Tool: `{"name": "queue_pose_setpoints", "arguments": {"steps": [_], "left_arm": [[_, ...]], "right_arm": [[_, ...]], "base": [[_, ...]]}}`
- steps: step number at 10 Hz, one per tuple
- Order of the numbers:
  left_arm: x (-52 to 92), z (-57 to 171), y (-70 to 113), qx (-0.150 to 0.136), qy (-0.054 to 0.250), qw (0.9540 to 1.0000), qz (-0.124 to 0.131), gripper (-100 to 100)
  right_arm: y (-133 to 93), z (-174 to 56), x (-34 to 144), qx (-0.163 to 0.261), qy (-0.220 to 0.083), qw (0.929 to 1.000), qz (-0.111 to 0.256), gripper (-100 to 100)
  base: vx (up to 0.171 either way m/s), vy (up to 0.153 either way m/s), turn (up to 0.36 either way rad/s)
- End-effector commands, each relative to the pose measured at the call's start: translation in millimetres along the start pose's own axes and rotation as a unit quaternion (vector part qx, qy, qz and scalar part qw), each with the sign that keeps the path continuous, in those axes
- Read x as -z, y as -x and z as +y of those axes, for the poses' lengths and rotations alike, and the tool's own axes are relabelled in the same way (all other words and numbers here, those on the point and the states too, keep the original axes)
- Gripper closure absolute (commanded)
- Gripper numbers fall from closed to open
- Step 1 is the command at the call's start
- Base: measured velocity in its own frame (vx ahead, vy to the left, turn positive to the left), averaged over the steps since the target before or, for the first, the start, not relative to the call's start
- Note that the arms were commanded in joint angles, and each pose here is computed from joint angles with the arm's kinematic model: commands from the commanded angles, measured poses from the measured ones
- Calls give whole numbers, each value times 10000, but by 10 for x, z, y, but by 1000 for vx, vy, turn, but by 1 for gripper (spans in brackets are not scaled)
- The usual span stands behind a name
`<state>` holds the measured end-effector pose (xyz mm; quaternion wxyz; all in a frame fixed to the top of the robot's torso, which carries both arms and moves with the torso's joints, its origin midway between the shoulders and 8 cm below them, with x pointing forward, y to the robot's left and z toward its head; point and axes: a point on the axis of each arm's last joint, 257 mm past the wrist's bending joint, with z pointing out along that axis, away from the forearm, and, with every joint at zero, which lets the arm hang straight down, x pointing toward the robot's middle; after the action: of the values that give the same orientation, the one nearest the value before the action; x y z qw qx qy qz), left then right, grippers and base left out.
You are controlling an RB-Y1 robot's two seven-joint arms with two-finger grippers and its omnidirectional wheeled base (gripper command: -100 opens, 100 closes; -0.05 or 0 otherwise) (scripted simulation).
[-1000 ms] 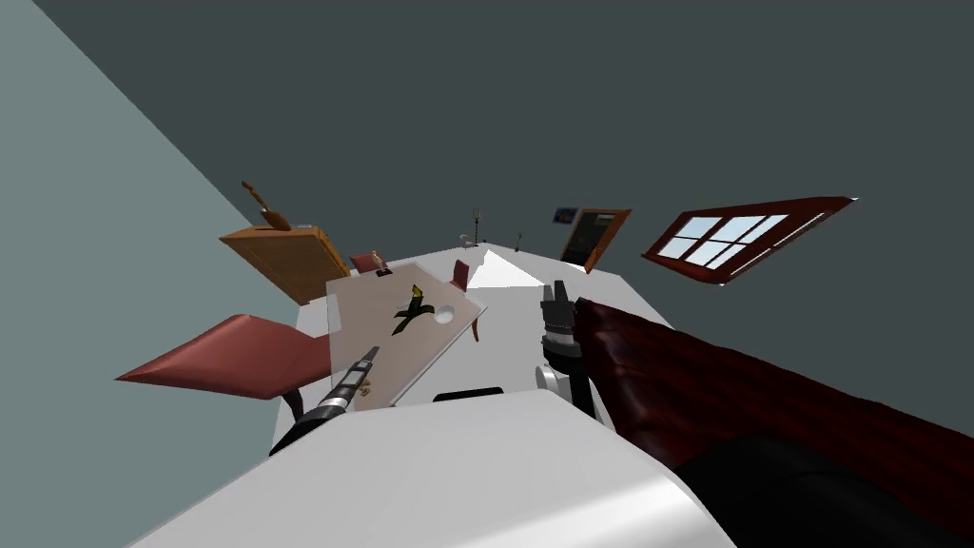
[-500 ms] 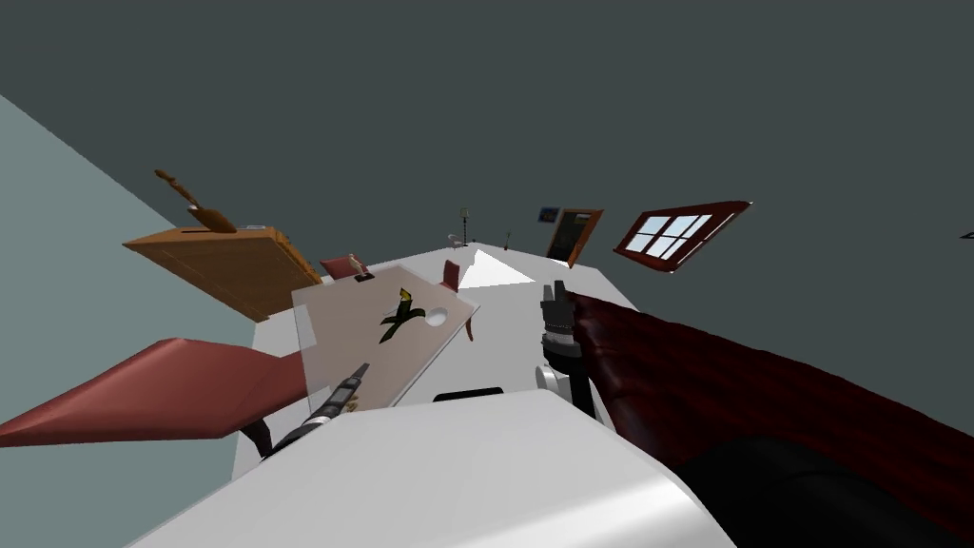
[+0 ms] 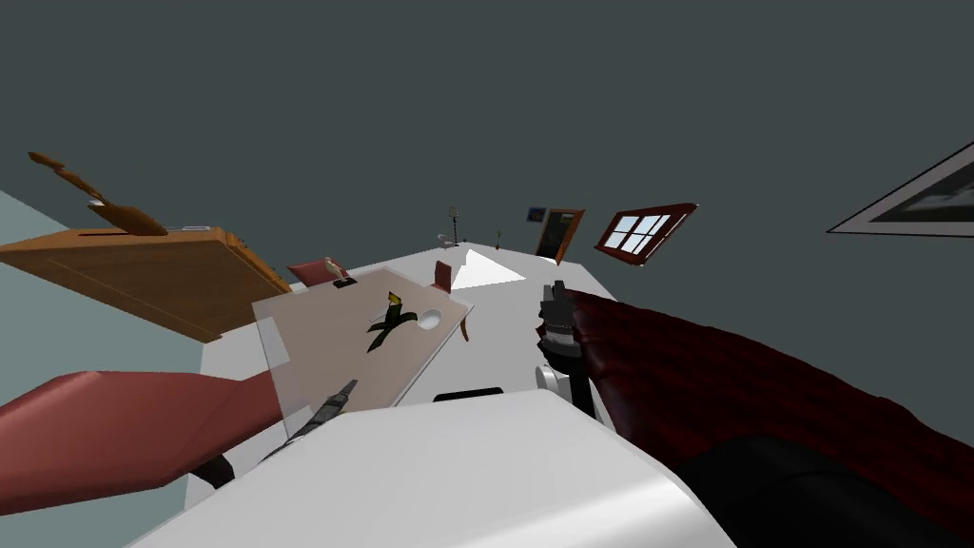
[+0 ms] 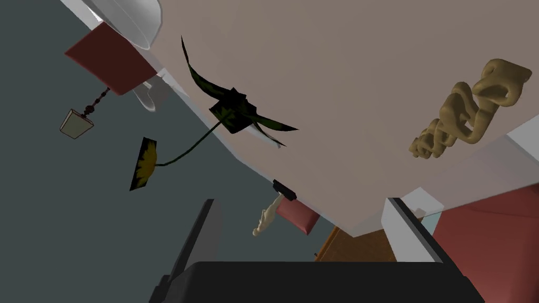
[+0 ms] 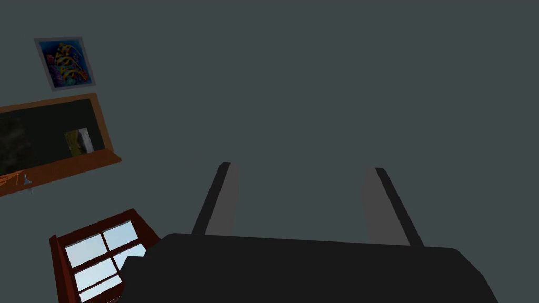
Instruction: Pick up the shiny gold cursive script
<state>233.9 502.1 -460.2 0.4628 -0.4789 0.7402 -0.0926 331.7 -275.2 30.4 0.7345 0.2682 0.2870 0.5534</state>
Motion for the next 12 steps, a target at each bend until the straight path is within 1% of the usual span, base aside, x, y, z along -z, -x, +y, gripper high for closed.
{"name": "queue_pose_setpoints", "arguments": {"steps": [1,2,3,4,5,7,8,9,10,12], "left_arm": [[6,281,-25,-87,348,9993,68,-100],[40,568,-42,-153,683,9975,136,-100],[62,744,-40,-208,911,9955,181,-100],[103,964,-53,-252,1184,9924,239,-100],[173,1232,-79,-286,1508,9877,309,-100],[184,1259,-85,-285,1536,9872,315,-100],[237,1443,-99,-312,1778,9829,369,-100],[243,1457,-102,-312,1792,9826,372,-100],[302,1633,-118,-332,2027,9778,426,-100],[439,1967,-155,-361,2479,9667,533,-100]], "right_arm": [[0,0,0,0,0,10000,0,0],[0,0,0,-1,1,10000,0,0],[0,0,0,0,0,10000,0,0],[0,0,0,0,0,10000,0,0],[0,0,0,0,0,10000,0,0],[0,0,0,0,0,10000,0,0],[0,0,0,0,0,10000,0,0],[0,0,0,0,0,10000,0,0],[0,0,0,0,0,10000,0,0],[0,0,0,0,0,10000,0,0]], "base": [[-1,12,-197],[5,23,-305],[14,31,-264],[23,30,-224],[31,16,-234],[14,10,-18],[15,3,-125],[16,7,-89],[24,12,-126],[46,22,-188]]}}
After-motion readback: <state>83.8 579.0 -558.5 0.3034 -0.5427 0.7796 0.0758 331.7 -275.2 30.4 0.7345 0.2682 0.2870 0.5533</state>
